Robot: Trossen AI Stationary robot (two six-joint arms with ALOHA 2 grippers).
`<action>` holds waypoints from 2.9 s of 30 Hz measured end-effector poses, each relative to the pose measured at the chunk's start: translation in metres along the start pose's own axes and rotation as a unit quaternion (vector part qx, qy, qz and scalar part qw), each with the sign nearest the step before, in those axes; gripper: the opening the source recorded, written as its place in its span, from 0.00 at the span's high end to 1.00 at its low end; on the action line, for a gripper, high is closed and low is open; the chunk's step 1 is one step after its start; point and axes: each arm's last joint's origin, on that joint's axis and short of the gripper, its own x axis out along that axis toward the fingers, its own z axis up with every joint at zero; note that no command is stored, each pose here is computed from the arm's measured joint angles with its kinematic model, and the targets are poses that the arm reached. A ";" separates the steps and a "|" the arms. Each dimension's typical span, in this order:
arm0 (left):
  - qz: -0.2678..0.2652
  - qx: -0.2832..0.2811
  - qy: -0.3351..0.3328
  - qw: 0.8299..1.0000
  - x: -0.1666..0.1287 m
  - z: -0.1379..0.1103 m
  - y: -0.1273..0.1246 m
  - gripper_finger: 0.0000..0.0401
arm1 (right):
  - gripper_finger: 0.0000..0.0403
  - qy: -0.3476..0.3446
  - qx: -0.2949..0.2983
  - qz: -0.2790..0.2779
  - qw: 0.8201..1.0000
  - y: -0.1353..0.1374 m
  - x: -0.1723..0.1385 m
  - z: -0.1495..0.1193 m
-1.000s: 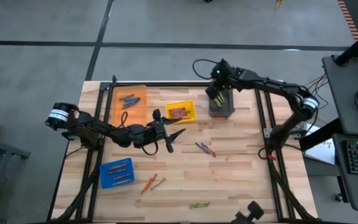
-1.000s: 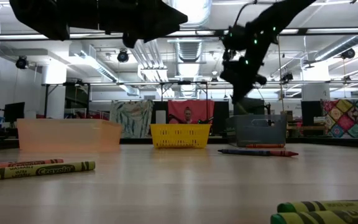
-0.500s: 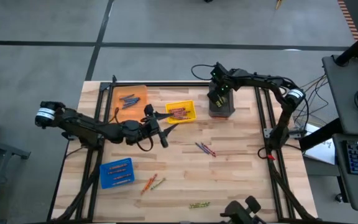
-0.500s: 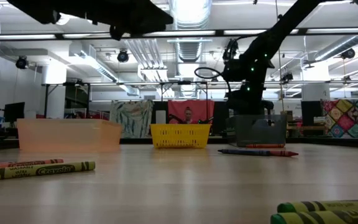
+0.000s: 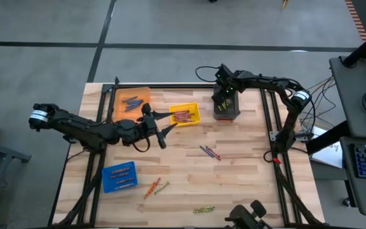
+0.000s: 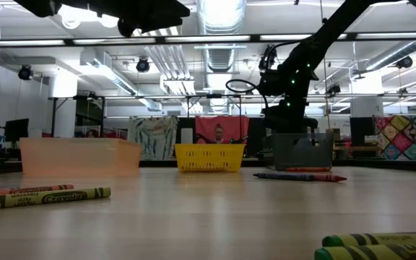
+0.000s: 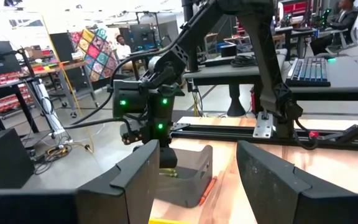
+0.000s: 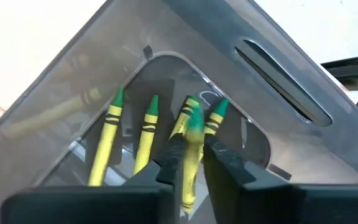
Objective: Sort crayons
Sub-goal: Put the green crayon into the black bin, then put the blue crayon into the orange bin
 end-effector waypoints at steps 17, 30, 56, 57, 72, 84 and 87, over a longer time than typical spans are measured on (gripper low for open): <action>-0.004 0.003 0.022 1.000 0.001 -0.006 -0.002 0.51 | 0.70 -0.018 0.008 0.003 1.000 -0.001 -0.024 -0.001; -0.079 0.000 0.057 0.995 0.010 -0.026 -0.016 0.51 | 0.77 -0.120 -0.040 0.059 0.990 0.040 -0.130 -0.030; -0.213 0.097 0.109 0.966 0.080 -0.100 -0.082 0.51 | 0.79 -0.186 -0.186 0.257 0.930 0.127 -0.181 -0.162; -0.218 0.110 0.115 0.963 0.085 -0.103 -0.085 0.51 | 0.79 -0.186 -0.189 0.259 0.929 0.128 -0.181 -0.164; -0.275 0.117 0.186 0.936 0.127 -0.153 -0.073 0.51 | 0.79 -0.176 -0.206 0.269 0.924 0.134 -0.179 -0.174; -0.279 0.110 0.211 0.930 0.139 -0.179 -0.075 0.51 | 0.82 -0.181 -0.204 0.271 0.923 0.135 -0.177 -0.174; -0.279 0.110 0.213 0.930 0.139 -0.181 -0.074 0.53 | 0.81 -0.181 -0.204 0.271 0.923 0.135 -0.177 -0.174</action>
